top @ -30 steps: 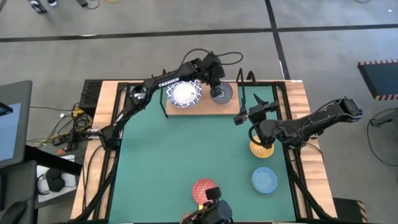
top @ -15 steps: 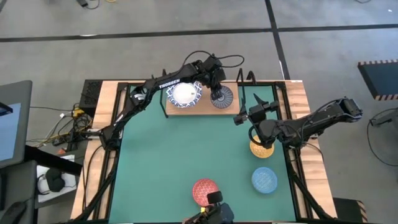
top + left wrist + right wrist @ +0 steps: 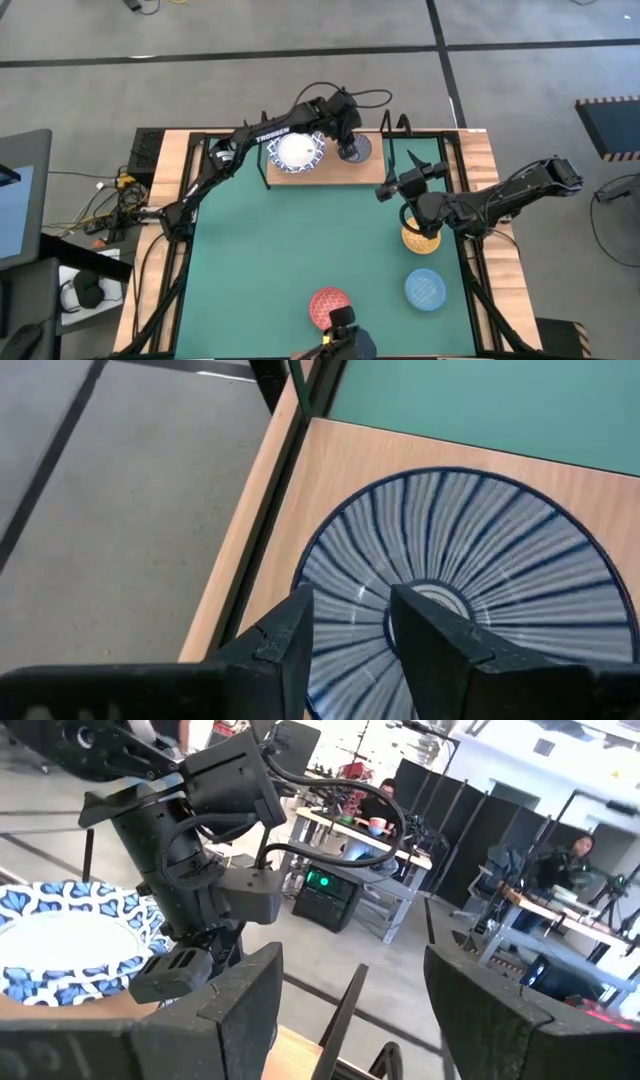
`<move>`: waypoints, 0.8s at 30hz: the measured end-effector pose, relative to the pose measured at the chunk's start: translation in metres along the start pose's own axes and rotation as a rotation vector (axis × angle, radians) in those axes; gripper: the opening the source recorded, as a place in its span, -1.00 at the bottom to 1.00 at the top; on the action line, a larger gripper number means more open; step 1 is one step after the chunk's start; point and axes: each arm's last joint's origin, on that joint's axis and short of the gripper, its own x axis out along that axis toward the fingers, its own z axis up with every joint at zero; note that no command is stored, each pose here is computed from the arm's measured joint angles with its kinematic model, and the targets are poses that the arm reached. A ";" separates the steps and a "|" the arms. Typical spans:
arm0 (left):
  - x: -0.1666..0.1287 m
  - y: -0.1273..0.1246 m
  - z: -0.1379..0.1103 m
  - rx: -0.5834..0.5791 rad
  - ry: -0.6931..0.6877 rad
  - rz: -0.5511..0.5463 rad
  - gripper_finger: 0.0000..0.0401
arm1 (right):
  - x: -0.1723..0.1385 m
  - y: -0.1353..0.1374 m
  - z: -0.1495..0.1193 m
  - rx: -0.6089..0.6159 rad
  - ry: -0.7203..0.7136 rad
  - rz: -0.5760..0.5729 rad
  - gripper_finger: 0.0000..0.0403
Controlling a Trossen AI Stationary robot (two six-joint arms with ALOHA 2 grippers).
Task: Place and stack bowls onto a shelf
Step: Stack the yellow patterned bowl on top of the blue patterned bowl on the shelf
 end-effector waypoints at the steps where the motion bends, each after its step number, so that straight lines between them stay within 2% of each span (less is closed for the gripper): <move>1: 0.000 -0.001 0.000 0.001 0.001 0.002 -0.40 | -0.001 0.000 0.000 -0.017 -0.001 0.004 0.34; 6: -0.019 -0.007 0.006 -0.016 0.026 0.012 -0.40 | -0.012 0.001 0.000 -0.074 -0.019 0.053 0.34; 11: -0.052 -0.021 0.014 0.001 0.051 -0.002 -0.40 | -0.023 -0.008 0.006 -0.034 -0.048 0.140 0.34; 15: -0.078 -0.042 0.026 0.034 0.021 -0.021 -0.40 | -0.024 -0.004 0.003 0.050 -0.086 0.399 0.34; 19: -0.106 -0.068 0.039 0.083 -0.030 0.022 -0.40 | -0.018 0.002 -0.004 0.148 -0.028 0.647 0.34; 24: -0.146 -0.085 0.050 0.127 -0.095 0.076 -0.40 | -0.013 0.005 -0.014 0.218 0.097 0.773 0.34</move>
